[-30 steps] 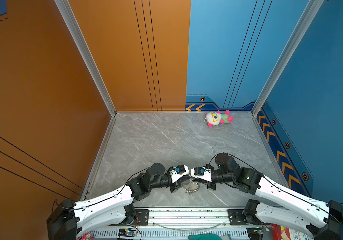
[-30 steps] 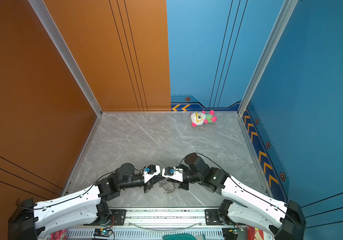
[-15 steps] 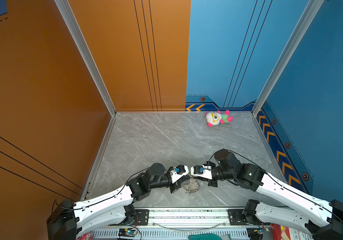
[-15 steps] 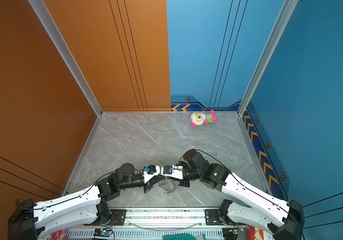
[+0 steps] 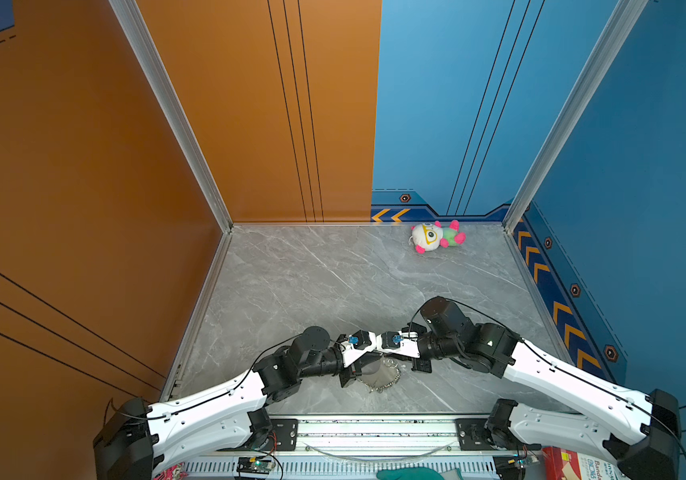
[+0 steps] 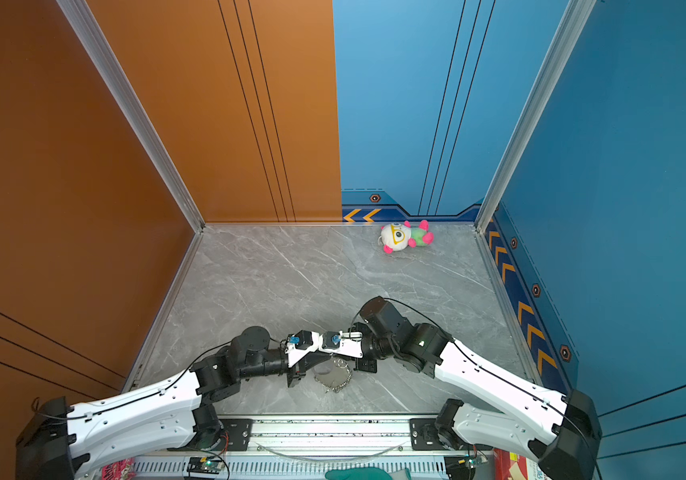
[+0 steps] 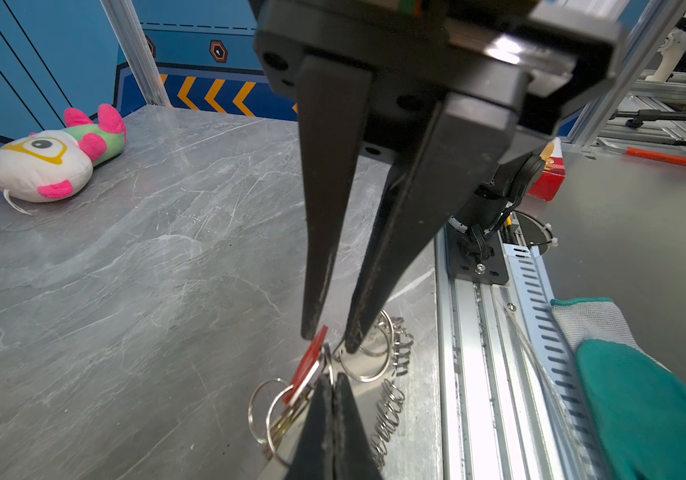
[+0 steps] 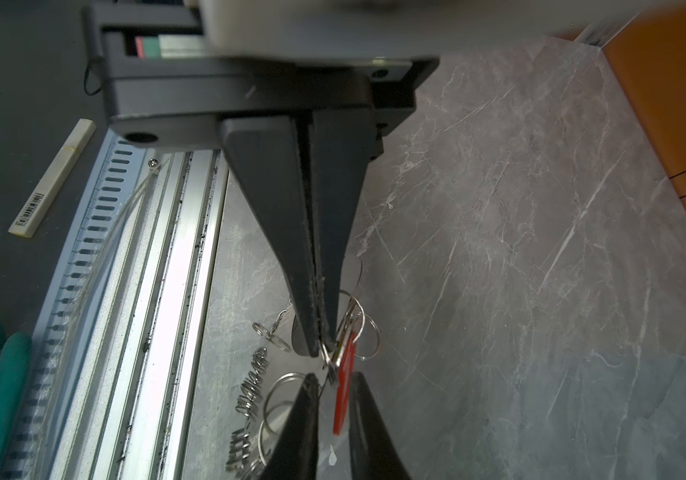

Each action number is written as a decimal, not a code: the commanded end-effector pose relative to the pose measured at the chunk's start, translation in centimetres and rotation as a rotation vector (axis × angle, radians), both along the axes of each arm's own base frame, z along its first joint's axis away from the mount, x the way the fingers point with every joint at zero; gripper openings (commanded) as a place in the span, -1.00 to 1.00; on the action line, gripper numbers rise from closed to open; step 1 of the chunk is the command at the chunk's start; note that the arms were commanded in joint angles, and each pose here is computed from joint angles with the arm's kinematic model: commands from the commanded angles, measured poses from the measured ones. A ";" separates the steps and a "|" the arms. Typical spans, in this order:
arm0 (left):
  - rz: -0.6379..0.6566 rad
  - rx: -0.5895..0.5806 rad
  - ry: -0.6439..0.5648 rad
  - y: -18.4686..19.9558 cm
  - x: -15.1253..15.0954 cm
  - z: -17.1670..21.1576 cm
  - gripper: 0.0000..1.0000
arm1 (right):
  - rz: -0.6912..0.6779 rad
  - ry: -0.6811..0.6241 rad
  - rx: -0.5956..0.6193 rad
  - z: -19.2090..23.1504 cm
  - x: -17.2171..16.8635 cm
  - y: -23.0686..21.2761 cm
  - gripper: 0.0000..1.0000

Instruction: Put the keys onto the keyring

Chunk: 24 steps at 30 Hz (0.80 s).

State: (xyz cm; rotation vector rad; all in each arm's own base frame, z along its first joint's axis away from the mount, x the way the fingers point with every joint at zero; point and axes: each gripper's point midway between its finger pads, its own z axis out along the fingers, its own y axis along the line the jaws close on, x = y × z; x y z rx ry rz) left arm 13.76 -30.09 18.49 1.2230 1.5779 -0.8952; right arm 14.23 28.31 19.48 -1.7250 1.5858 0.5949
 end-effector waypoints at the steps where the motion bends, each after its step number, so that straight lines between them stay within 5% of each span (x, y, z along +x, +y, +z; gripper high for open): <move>1: -0.043 0.008 0.012 -0.1 -1.1 -0.6 -1.00 | 0.018 0.003 -0.012 -0.3 -0.3 0.1 -0.63; 24: -0.039 -0.052 0.001 0.4 -0.9 0.0 -1.00 | 0.079 0.132 0.101 -1.1 -0.8 0.6 -0.61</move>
